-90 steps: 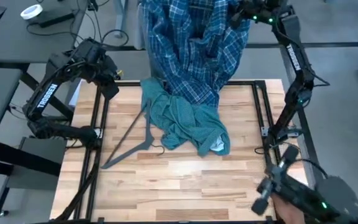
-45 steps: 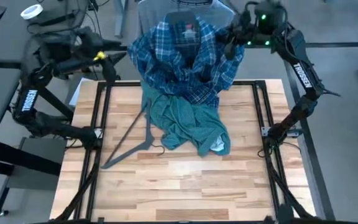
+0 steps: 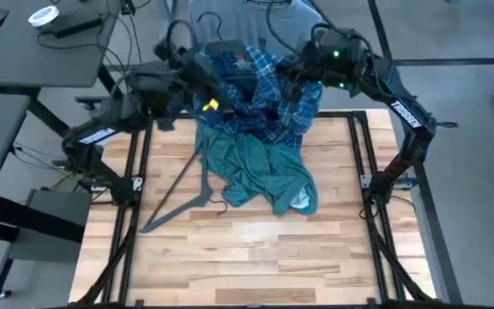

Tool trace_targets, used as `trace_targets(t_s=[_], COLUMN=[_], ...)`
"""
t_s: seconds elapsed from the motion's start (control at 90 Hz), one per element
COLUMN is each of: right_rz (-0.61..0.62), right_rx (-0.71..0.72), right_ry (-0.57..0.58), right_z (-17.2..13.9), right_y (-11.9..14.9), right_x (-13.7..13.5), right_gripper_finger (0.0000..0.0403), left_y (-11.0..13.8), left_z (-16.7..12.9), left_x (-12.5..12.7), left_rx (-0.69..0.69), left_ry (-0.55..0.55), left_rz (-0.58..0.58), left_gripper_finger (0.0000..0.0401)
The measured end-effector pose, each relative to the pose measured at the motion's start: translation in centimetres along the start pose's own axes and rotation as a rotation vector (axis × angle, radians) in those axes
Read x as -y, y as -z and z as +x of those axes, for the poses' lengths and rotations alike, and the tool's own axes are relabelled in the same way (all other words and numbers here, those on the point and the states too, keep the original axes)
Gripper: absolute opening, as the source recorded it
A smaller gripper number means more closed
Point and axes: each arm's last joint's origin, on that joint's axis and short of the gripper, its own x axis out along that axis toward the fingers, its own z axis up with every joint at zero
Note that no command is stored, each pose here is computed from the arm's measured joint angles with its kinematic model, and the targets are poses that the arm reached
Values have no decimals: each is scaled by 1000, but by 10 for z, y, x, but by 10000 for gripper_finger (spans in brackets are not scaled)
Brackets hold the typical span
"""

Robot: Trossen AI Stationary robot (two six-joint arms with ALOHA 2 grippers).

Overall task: Hang clothes
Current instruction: Unhang the blue polo shirt from the hanger rack

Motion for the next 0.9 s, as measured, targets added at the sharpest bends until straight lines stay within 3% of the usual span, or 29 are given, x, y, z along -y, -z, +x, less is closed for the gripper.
trace_targets(t_s=[0.689,0.9], right_rz=[42,41], right_rx=[39,46], right_ry=[-25,-35], right_z=[-10,-11], right_y=[-10,-10], right_x=[-26,-26], right_gripper_finger=[91,91], left_y=[6,9], left_z=[19,13], left_x=[-4,-4], left_rx=[31,34], left_ry=[35,97], left_rz=[-283,-200], left_gripper_finger=[173,173])
